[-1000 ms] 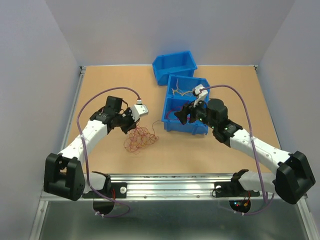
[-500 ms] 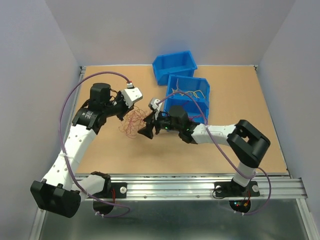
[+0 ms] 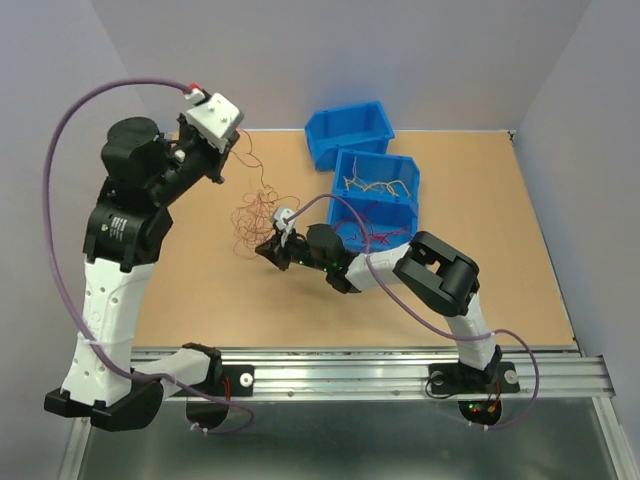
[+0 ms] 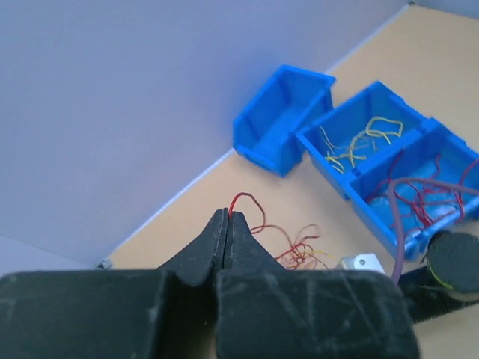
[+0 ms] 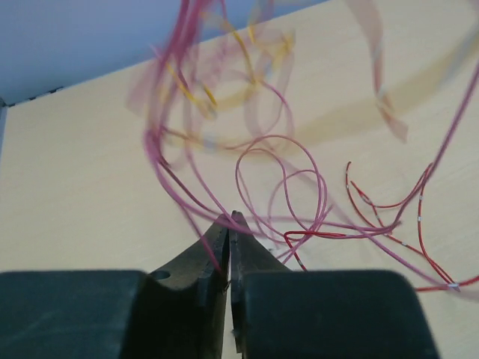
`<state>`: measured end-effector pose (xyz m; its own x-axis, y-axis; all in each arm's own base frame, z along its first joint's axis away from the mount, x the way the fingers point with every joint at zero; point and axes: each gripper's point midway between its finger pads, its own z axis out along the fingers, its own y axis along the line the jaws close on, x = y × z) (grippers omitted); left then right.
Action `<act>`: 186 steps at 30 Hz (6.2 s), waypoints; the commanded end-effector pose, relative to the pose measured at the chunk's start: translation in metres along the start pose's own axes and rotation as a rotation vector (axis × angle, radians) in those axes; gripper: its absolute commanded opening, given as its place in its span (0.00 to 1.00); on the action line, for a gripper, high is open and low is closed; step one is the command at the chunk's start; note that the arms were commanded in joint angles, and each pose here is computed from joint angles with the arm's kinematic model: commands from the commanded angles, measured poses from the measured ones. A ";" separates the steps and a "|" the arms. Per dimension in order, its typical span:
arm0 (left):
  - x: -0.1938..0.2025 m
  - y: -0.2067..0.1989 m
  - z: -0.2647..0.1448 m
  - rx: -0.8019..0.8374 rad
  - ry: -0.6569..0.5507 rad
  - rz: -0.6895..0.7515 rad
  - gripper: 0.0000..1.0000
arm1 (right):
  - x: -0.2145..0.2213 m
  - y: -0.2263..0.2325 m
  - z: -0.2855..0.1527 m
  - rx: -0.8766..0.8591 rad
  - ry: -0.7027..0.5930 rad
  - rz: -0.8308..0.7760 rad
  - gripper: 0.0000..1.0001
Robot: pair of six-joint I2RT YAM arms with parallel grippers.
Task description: Untangle the cables
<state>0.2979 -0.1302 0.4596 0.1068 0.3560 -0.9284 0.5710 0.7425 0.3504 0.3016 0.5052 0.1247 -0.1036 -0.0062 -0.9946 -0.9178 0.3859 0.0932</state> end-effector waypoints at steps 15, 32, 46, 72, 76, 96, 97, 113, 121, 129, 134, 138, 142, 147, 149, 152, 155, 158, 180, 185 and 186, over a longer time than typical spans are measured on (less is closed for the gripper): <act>-0.123 0.147 -0.073 -0.775 -0.325 -0.132 0.00 | -0.040 0.045 -0.019 -0.226 -0.136 -0.183 0.42; -0.042 0.013 -0.030 -0.181 -0.335 -0.106 0.00 | -0.126 0.020 -0.098 0.058 -0.316 -0.140 0.64; -0.036 -0.021 -0.017 0.020 -0.294 -0.159 0.00 | -0.178 -0.008 -0.074 0.075 -0.378 -0.158 0.81; 0.041 0.028 0.046 -0.153 -0.106 -0.216 0.39 | -0.294 0.000 -0.097 -0.026 -0.546 -0.119 0.01; 0.072 0.020 0.058 -0.066 -0.078 -0.216 0.99 | -0.333 -0.010 -0.110 0.068 -0.573 -0.084 0.00; 0.212 0.043 0.056 -0.201 0.173 -0.276 0.99 | -0.405 -0.039 -0.106 0.231 -0.608 0.043 0.00; 0.226 0.044 0.056 -0.182 0.193 -0.292 0.99 | -0.407 -0.044 -0.105 0.253 -0.613 0.059 0.00; 0.251 0.009 0.044 0.135 0.097 -0.316 0.99 | -0.458 -0.058 -0.114 0.352 -0.706 0.057 0.00; 0.195 -0.060 0.017 0.530 -0.158 -0.224 0.99 | -0.459 -0.056 -0.103 0.321 -0.707 0.080 0.01; 0.160 -0.107 0.061 0.539 -0.229 -0.163 0.99 | -0.459 -0.052 -0.101 0.291 -0.723 0.102 0.00; 0.149 -0.101 0.099 0.402 -0.233 -0.170 0.99 | -0.460 -0.050 -0.102 0.276 -0.736 0.114 0.00; 0.163 -0.084 0.133 0.328 -0.166 -0.252 0.93 | -0.461 -0.047 -0.103 0.263 -0.744 0.117 0.01; 0.180 -0.078 0.144 0.276 -0.141 -0.267 0.81 | -0.462 -0.047 -0.104 0.262 -0.750 0.123 0.01; 0.194 -0.074 0.154 0.252 -0.107 -0.265 0.32 | -0.465 -0.046 -0.108 0.263 -0.769 0.130 0.01; 0.198 -0.075 0.156 0.252 -0.093 -0.264 0.19 | -0.469 -0.046 -0.112 0.267 -0.778 0.124 0.01; 0.209 -0.074 0.158 0.240 -0.055 -0.256 0.00 | -0.477 -0.049 -0.122 0.299 -0.800 0.123 0.01; 0.230 -0.065 0.160 0.175 0.028 -0.256 0.00 | -0.490 -0.051 -0.143 0.354 -0.836 0.107 0.00; 0.277 -0.051 0.162 0.104 0.185 -0.311 0.00 | -0.503 -0.054 -0.176 0.437 -0.865 0.066 0.01; 0.319 0.035 0.137 -0.066 0.253 -0.516 0.00 | -0.325 -0.066 -0.307 0.762 -0.401 0.044 0.00; 0.314 0.032 0.136 -0.045 0.236 -0.504 0.00 | -0.254 -0.082 -0.296 0.823 -0.202 -0.002 0.01; 0.314 0.031 0.136 -0.042 0.236 -0.503 0.00 | -0.244 -0.084 -0.294 0.821 -0.175 -0.015 0.01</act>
<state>0.4615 -0.0685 0.1349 -0.4426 0.0509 -0.8953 0.4305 0.8879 -0.1624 0.2865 0.2102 0.4155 0.0805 0.2305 -0.9697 -0.3880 0.9034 0.1825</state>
